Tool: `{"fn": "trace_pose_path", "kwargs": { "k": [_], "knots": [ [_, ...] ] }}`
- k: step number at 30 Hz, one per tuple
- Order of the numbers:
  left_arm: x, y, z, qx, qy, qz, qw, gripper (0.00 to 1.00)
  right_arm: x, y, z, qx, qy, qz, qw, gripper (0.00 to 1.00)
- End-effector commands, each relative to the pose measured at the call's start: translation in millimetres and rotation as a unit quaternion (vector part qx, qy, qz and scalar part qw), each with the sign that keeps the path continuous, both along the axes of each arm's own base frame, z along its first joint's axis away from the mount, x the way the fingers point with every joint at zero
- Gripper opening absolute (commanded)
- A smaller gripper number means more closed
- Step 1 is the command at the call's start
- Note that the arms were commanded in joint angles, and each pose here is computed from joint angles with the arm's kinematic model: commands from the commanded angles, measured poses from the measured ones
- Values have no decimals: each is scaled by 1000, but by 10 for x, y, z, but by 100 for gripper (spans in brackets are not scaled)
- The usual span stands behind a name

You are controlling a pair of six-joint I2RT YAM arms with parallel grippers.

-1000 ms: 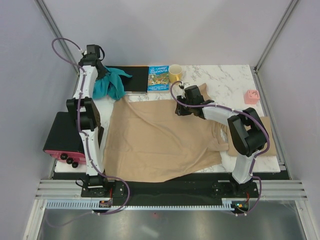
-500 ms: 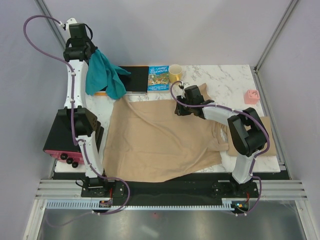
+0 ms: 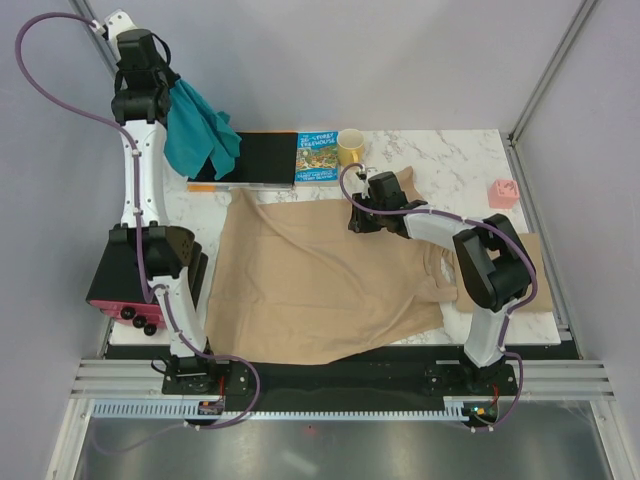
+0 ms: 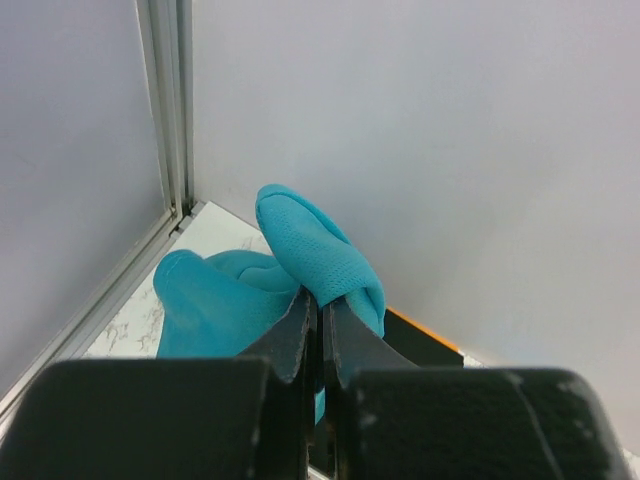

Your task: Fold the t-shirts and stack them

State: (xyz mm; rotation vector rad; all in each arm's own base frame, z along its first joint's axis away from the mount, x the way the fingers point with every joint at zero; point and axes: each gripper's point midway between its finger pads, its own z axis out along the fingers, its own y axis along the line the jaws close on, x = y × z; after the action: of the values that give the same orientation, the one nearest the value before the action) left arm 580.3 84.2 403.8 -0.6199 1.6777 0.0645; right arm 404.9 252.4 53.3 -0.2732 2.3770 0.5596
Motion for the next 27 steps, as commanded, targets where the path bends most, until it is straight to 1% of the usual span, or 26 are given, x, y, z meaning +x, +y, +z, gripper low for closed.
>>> {"fn": "trace_pose_path", "kwargs": {
  "k": [1, 2, 3, 6, 7, 9, 10, 12, 13, 15, 16, 17, 19, 20, 22, 23, 24, 25, 26, 27],
  "knots": [
    [-32, 88, 283, 23, -39, 11, 999, 2, 90, 87, 124, 21, -17, 5, 1000, 34],
    [9, 100, 165, 21, -27, 12, 999, 2, 83, 94, 114, 21, -16, 7, 1000, 34],
    [90, 87, -95, 18, 0, 8, 1000, 2, 81, 85, 113, 21, -15, 6, 1000, 34],
    [184, 88, -521, 10, 45, 7, 999, 2, 81, 85, 120, 21, -16, 6, 1000, 34],
    [243, 81, -749, 8, 68, 3, 998, 2, 78, 87, 117, 21, -16, 7, 1000, 34],
    [303, 38, -1005, 1, 95, -10, 995, 3, 69, 95, 129, 24, -17, 6, 1000, 34],
    [347, 13, -1207, -3, 114, -16, 993, 19, 79, 84, 142, 25, -19, 5, 999, 34],
    [336, -27, -1456, -12, 146, -28, 989, 42, 70, 76, 137, 24, -20, 3, 1000, 34],
    [323, -54, -1506, -20, 151, -29, 988, 55, 66, 66, 160, 24, -23, 1, 999, 34],
    [262, -99, -1628, -32, 167, -33, 985, 61, 128, 63, 221, 29, -43, -6, 999, 35],
    [234, -105, -1619, -37, 167, -31, 985, 64, 141, 65, 246, 30, -47, -8, 998, 35],
    [191, -154, -1518, -37, 160, -36, 986, 65, 148, 59, 248, 29, -48, -9, 998, 35],
    [128, -212, -1519, -32, 166, -41, 985, 65, 179, 66, 271, 30, -53, -11, 998, 35],
    [79, -282, -1388, -28, 157, -47, 986, 65, 186, 67, 276, 30, -54, -12, 998, 35],
    [-26, -377, -1432, -27, 171, -57, 983, 65, 206, 64, 283, 28, -59, -15, 998, 36],
    [-81, -509, -1403, -26, 172, -70, 982, 65, 216, 62, 284, 27, -61, -15, 998, 36],
    [-228, -515, -1420, -24, 183, -68, 981, 65, 237, 59, 266, 22, -62, -17, 998, 36],
    [-319, -708, -1440, -17, 193, -86, 977, 63, 252, 54, 236, 17, -59, -19, 998, 36],
    [-458, -888, -1679, -10, 226, -102, 969, 61, 263, 52, 208, 13, -56, -19, 998, 36],
    [-590, -959, -1616, -3, 225, -106, 968, 59, 280, 79, 151, 7, -48, -17, 999, 36]
  ]
}}
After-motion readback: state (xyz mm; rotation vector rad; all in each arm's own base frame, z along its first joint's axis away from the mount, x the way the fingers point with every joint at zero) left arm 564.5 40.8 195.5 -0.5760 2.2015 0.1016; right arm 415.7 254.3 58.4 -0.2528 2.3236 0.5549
